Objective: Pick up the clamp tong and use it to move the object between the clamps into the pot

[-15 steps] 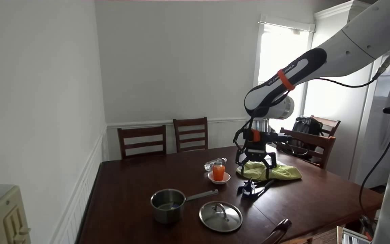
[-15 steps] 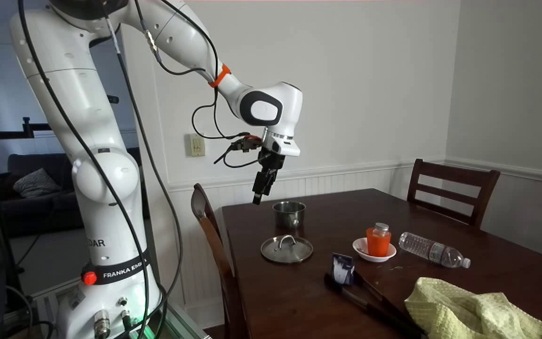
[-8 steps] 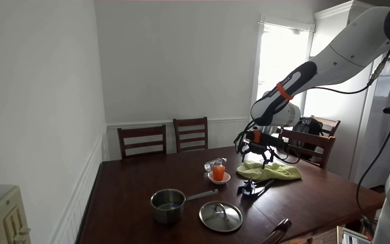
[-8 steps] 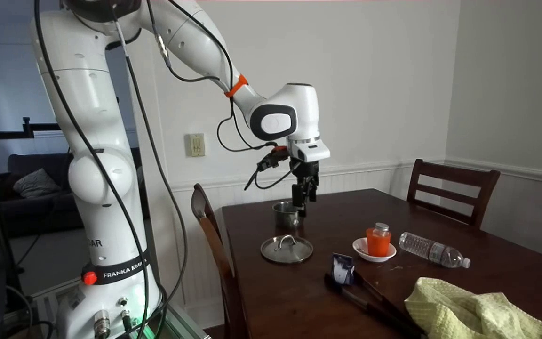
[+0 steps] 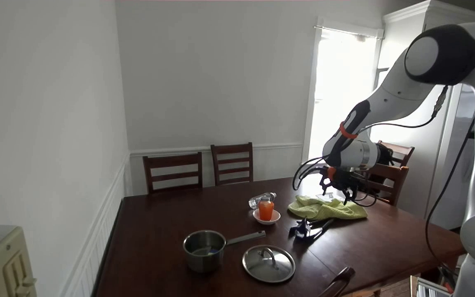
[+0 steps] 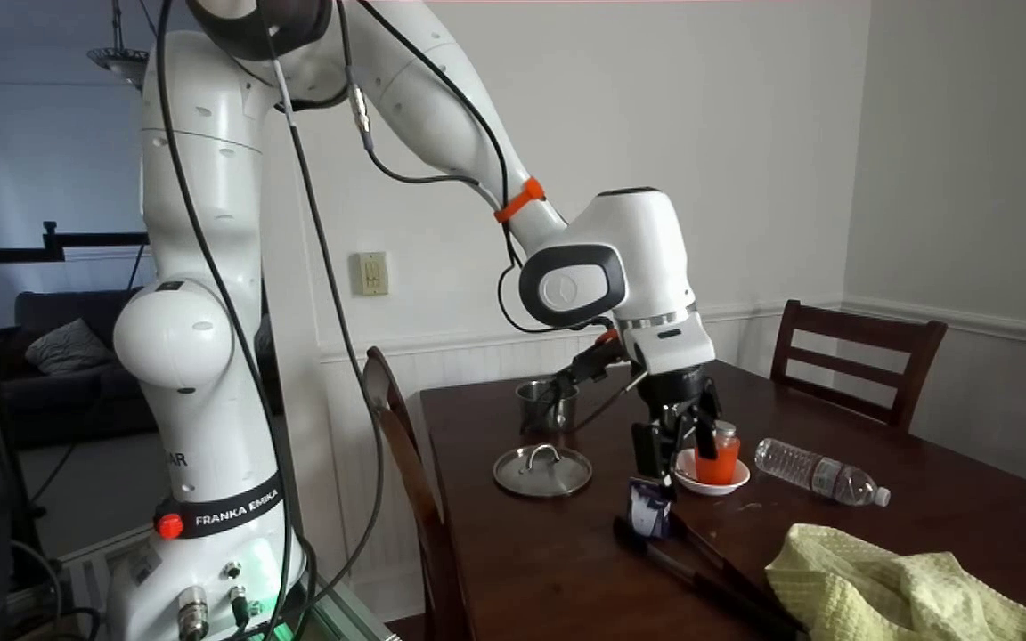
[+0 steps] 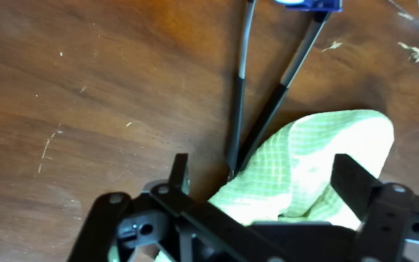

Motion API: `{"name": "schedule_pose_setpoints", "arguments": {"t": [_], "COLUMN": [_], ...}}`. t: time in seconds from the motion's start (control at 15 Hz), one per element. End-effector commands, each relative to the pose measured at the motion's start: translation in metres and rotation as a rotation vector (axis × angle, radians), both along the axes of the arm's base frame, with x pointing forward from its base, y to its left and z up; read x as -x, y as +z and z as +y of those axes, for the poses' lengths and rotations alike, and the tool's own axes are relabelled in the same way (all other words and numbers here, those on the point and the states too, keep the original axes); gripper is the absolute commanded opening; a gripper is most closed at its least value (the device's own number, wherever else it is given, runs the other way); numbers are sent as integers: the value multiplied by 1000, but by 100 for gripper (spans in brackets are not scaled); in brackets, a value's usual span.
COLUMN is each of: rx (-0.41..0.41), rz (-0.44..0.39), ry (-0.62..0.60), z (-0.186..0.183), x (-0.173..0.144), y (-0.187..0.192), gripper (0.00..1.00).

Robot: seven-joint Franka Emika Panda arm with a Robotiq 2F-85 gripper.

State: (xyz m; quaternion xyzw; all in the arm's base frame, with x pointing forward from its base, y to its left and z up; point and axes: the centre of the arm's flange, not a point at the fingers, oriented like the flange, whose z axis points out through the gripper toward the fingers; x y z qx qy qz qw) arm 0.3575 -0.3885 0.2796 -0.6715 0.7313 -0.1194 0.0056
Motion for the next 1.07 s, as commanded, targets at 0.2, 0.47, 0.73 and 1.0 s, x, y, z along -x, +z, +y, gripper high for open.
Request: {"name": "schedule_pose_setpoints", "arguments": {"t": [0.2,0.47,0.73,1.0], "rx": [-32,-89,-179,-180], "rz": [25,28,25,47], "ry": [-95,-153,-177,-199], "z": [-18,-44,-43,-63], "x": [-17,-31,-58,-70], "y": [-24,-69,-104,-133], "gripper": [100,100,100,100]}}
